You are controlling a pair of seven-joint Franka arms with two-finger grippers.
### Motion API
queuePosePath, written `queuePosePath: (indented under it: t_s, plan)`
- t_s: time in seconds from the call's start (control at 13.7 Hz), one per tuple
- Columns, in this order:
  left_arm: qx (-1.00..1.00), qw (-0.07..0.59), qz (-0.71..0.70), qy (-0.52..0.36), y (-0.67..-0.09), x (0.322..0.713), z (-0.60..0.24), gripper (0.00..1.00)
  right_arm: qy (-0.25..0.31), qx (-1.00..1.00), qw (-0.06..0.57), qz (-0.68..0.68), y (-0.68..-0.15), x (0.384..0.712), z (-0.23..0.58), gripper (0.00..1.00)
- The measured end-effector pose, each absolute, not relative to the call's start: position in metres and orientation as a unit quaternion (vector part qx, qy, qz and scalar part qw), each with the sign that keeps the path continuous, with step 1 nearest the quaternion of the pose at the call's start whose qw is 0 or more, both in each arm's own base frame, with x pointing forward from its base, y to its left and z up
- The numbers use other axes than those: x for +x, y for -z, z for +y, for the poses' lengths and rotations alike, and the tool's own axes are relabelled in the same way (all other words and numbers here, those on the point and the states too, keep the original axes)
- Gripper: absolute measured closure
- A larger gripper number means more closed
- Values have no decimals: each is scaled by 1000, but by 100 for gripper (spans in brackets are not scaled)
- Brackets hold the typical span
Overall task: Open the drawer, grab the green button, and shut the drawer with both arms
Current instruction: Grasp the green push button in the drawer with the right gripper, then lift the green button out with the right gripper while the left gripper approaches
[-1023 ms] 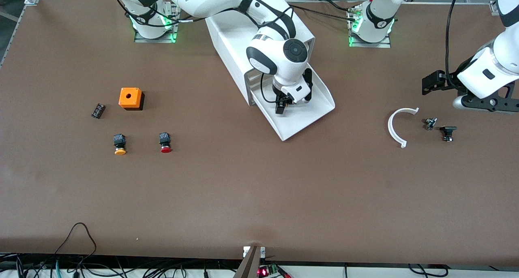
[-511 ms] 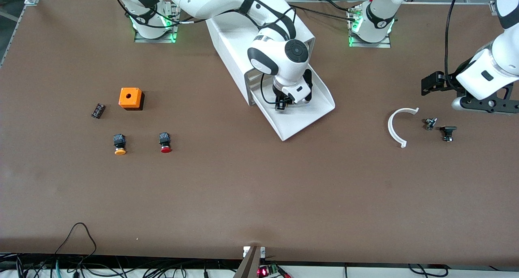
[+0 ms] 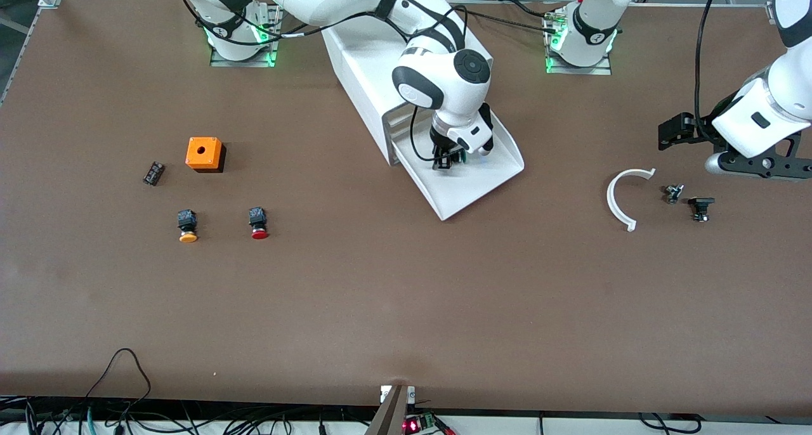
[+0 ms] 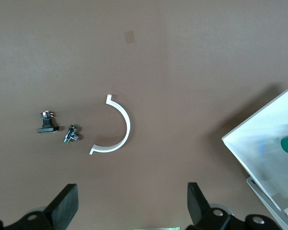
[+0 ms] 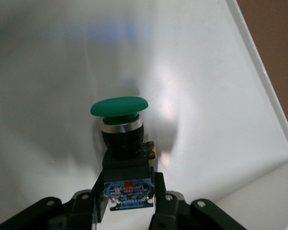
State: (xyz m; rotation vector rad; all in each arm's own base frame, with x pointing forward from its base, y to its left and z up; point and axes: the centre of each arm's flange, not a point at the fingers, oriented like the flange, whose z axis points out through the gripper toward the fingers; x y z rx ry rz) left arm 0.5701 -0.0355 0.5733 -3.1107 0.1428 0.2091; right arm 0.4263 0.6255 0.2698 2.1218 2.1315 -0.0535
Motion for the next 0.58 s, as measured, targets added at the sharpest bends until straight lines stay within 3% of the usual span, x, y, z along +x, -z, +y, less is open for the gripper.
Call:
queuePosePath:
  t_s: [0.29,0.58]
  plan:
    - [-997,10,45,-66,-572,572,-35,0,-24,732,80,676,-364,453,616,59]
    - [-997,10,46,-59,-569,577,-36,0,-83,804,97,580,-470,523,540,59]
